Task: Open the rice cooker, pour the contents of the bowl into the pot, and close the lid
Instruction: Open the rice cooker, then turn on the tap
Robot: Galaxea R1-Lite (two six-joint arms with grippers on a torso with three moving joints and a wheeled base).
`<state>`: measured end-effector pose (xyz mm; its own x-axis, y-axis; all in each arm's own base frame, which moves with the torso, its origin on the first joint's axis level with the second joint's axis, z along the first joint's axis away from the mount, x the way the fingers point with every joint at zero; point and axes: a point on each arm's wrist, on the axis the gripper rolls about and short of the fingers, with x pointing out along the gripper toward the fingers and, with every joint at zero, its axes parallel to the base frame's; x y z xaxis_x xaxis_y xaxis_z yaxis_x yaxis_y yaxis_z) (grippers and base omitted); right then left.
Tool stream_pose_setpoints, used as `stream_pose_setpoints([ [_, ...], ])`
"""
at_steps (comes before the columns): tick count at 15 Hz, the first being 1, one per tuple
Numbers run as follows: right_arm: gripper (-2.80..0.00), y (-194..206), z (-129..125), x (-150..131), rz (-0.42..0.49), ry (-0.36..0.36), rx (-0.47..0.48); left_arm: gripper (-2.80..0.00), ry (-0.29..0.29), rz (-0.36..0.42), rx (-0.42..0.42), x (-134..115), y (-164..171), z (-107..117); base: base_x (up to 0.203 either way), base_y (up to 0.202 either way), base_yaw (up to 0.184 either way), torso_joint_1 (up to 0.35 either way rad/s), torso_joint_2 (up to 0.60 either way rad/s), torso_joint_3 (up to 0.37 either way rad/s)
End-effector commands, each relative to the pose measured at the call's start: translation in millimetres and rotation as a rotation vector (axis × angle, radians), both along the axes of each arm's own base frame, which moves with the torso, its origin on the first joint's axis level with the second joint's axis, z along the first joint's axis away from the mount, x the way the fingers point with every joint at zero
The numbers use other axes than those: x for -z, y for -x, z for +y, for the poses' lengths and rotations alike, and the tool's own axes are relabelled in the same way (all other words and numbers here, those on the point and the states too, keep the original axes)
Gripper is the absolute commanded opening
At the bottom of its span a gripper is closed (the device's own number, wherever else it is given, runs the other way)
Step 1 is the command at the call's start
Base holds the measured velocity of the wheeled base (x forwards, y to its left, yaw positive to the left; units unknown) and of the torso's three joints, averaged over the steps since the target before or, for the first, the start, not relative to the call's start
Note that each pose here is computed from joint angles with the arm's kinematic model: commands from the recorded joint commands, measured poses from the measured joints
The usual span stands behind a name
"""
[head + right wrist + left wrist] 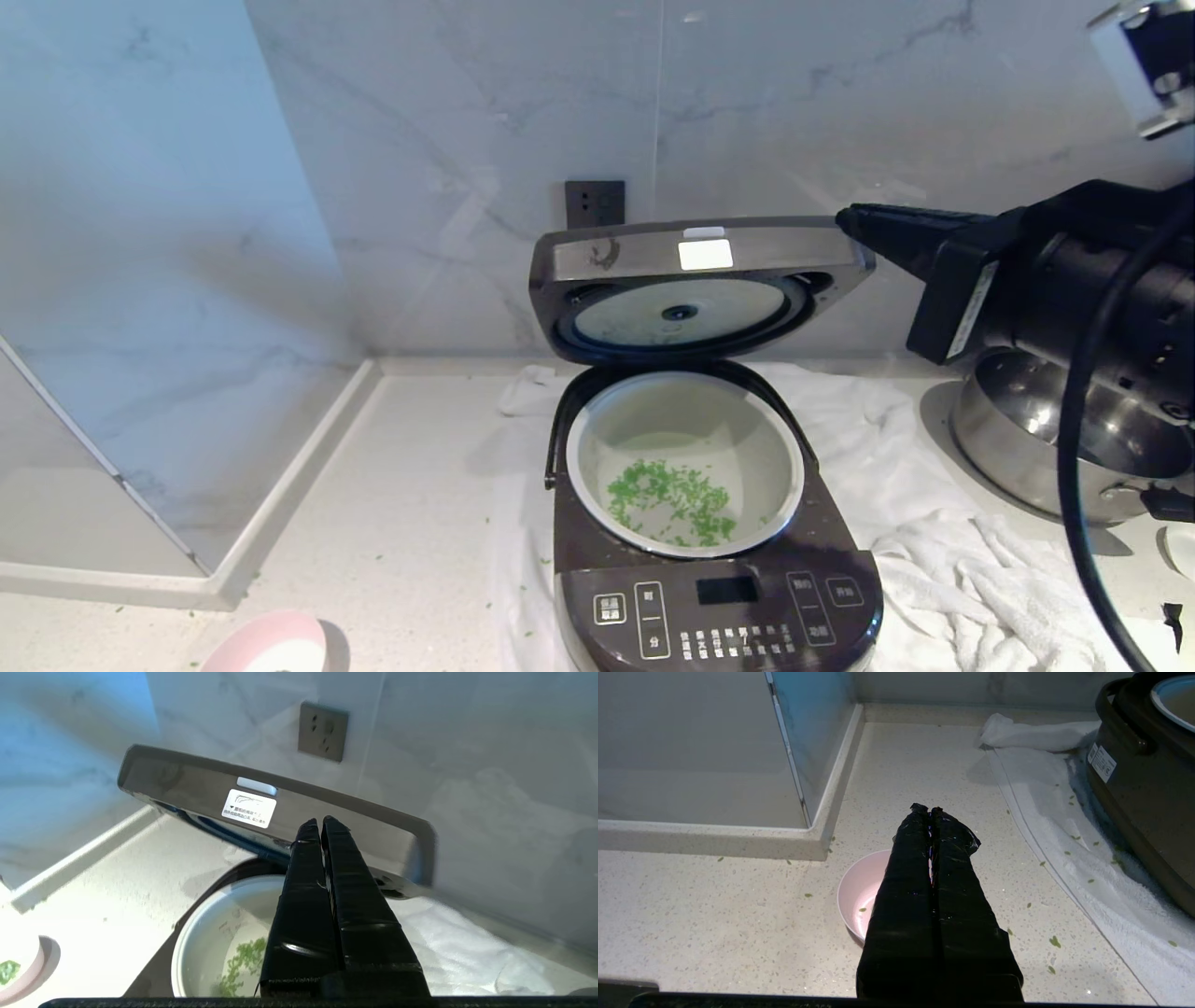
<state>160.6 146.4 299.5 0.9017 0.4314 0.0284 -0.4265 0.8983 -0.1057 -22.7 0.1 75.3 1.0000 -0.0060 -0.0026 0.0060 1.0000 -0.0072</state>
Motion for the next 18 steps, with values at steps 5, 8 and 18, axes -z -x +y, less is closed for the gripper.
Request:
stream_pose_setpoints([
  [5,-2.8,24.4,-63.5,-19.0,-0.11,-0.066,0.198,-2.8,0.0,0.001,-0.001,0.0,-0.1,0.0,0.0,0.0,0.0,0.0,0.0,0.0],
  [8,-2.8,34.9,-93.5,-24.3,-0.179,-0.018,0.354,-2.8,0.001,0.001,0.0,0.0,-0.1,0.0,0.0,0.0,0.0,0.0,0.0,0.0],
  [18,-2.8,105.0,-152.4,15.9,-0.238,-0.052,0.819,-2.8,0.002,0.001,0.0,0.0,-0.1,0.0,0.0,0.0,0.0,0.0,0.0,0.0],
])
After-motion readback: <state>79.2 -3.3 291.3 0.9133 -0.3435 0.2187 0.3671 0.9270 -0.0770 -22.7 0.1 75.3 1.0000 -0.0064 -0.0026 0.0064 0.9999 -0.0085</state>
